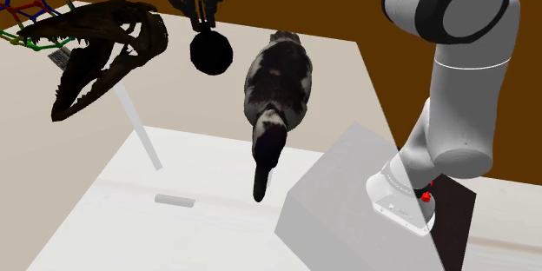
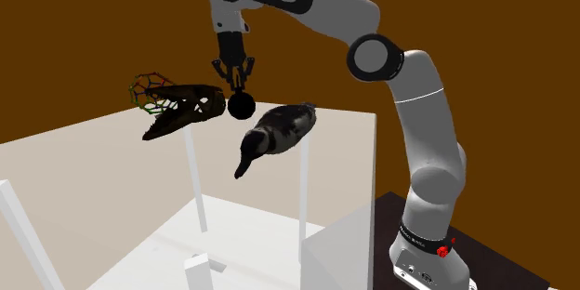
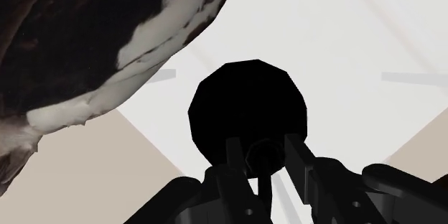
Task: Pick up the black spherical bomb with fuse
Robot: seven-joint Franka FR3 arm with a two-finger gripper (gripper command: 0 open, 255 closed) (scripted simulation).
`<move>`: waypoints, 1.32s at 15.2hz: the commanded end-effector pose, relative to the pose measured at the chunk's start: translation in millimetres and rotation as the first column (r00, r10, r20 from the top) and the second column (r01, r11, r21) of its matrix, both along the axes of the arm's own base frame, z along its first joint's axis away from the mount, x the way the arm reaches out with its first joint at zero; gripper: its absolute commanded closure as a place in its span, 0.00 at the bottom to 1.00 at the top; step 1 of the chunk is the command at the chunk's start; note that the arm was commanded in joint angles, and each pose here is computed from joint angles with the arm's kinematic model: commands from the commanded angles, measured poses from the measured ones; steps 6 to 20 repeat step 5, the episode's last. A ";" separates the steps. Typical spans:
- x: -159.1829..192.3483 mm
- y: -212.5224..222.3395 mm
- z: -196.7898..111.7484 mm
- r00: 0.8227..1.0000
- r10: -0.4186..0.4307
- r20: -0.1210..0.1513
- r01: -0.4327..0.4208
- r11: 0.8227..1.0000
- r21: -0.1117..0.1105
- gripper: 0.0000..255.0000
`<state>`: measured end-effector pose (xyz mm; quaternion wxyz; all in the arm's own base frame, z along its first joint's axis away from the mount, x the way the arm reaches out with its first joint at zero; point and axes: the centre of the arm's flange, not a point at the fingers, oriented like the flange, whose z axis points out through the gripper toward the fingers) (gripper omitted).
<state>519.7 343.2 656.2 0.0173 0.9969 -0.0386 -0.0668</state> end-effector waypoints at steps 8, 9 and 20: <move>-0.2 -0.3 22.8 1.000 0.000 0.000 0.000 1.000 0.000 1.00; -0.2 -0.3 22.8 1.000 0.000 0.000 0.000 1.000 0.000 1.00; -0.2 -0.3 22.8 1.000 0.000 0.000 0.000 1.000 0.000 1.00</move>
